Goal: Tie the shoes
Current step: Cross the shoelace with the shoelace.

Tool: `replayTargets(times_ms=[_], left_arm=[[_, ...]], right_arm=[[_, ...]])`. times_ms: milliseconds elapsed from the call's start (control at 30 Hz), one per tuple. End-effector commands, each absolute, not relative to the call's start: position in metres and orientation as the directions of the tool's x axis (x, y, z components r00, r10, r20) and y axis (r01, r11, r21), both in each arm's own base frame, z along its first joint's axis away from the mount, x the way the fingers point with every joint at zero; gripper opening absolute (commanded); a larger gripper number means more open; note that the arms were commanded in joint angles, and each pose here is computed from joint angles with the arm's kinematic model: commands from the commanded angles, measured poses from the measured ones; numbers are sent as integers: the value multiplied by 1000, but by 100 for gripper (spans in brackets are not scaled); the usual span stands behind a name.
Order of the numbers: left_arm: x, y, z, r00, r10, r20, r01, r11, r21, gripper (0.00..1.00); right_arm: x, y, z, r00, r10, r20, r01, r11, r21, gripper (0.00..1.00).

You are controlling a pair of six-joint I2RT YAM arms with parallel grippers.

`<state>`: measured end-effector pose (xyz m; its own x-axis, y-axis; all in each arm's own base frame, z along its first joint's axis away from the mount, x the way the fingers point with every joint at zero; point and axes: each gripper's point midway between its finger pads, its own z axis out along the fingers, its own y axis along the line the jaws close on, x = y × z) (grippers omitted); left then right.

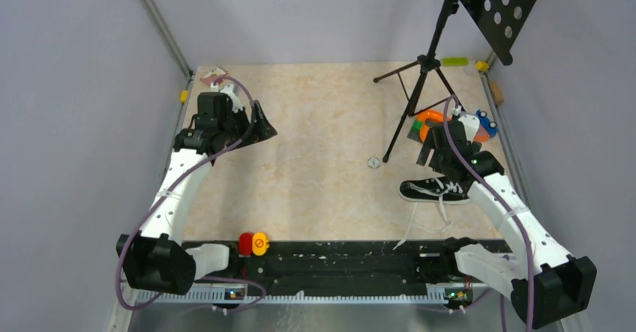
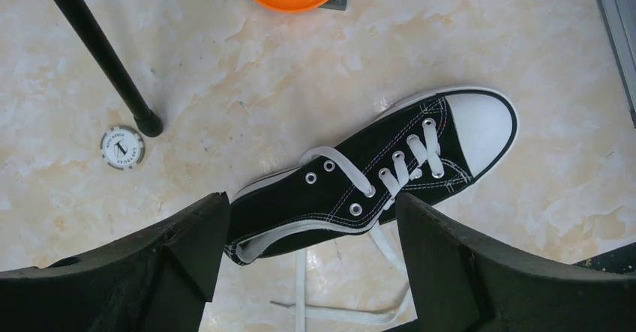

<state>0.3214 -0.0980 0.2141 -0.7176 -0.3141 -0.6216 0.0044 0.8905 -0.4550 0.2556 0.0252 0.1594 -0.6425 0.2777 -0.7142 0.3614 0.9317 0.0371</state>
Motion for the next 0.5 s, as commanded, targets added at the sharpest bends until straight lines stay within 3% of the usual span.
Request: replayTargets(times_ms=[0,167,300,467], left_arm=[[327,-106,240,-677,-291,-676,93,877,-471,94],[327,-95,238,-717,-215,-663,67,926,-373,94],[325,-105,241,-715,-197,-671,91,925,-368,94],[316,-128,232,-724,-127,-678,119,945,-305,94]], right_arm=[[262,21,173,-581,314,-751,403,913,70,83],[256,22,176,-542,354,-762,411,903,127,82],[249,1,165,-539,363,-760,494,867,64,72],[243,-20,145,-567,511,-645,569,810,141,73]])
